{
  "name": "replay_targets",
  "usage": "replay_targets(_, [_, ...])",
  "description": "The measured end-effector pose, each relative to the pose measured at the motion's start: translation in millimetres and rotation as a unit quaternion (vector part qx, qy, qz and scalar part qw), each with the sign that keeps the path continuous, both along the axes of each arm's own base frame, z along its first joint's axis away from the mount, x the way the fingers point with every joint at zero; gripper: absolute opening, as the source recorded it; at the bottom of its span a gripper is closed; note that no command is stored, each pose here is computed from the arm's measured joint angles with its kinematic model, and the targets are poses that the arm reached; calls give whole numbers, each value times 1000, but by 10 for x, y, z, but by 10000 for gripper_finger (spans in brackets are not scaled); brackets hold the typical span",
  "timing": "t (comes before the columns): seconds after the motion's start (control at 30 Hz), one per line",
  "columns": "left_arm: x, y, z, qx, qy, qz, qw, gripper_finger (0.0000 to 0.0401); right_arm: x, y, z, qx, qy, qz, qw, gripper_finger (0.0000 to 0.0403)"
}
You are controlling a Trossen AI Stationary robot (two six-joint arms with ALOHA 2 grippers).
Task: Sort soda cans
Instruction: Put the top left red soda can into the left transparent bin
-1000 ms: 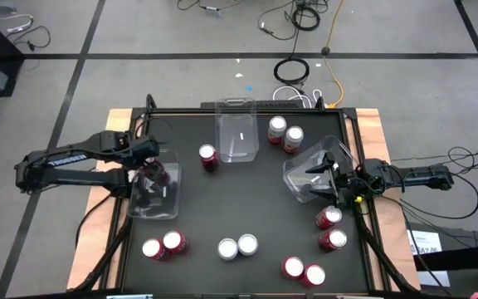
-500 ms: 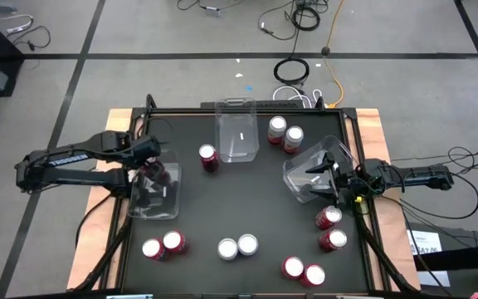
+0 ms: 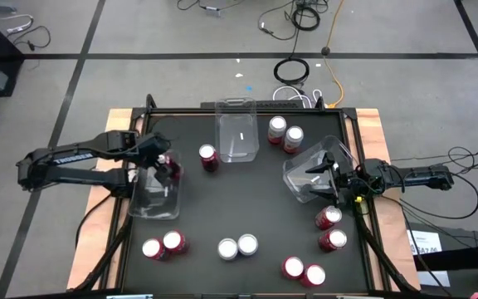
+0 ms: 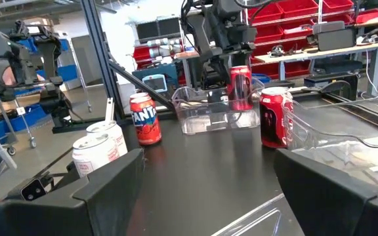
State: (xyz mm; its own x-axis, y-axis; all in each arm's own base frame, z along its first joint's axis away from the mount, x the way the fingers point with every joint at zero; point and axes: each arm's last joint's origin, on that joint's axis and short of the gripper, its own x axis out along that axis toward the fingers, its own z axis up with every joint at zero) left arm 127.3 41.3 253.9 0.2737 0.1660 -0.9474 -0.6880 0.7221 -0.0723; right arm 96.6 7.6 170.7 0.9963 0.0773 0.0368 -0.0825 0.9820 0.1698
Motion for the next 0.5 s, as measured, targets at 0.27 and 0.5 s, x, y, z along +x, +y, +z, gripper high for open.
replay_targets(0.27, [138, 45, -120, -10, 48, 1, 999, 336, 0, 0, 0, 0, 0, 0, 1000, 334])
replay_targets(0.5, [247, 79, -233, -21, 88, 0, 996, 336, 0, 0, 0, 0, 0, 0, 1000, 334])
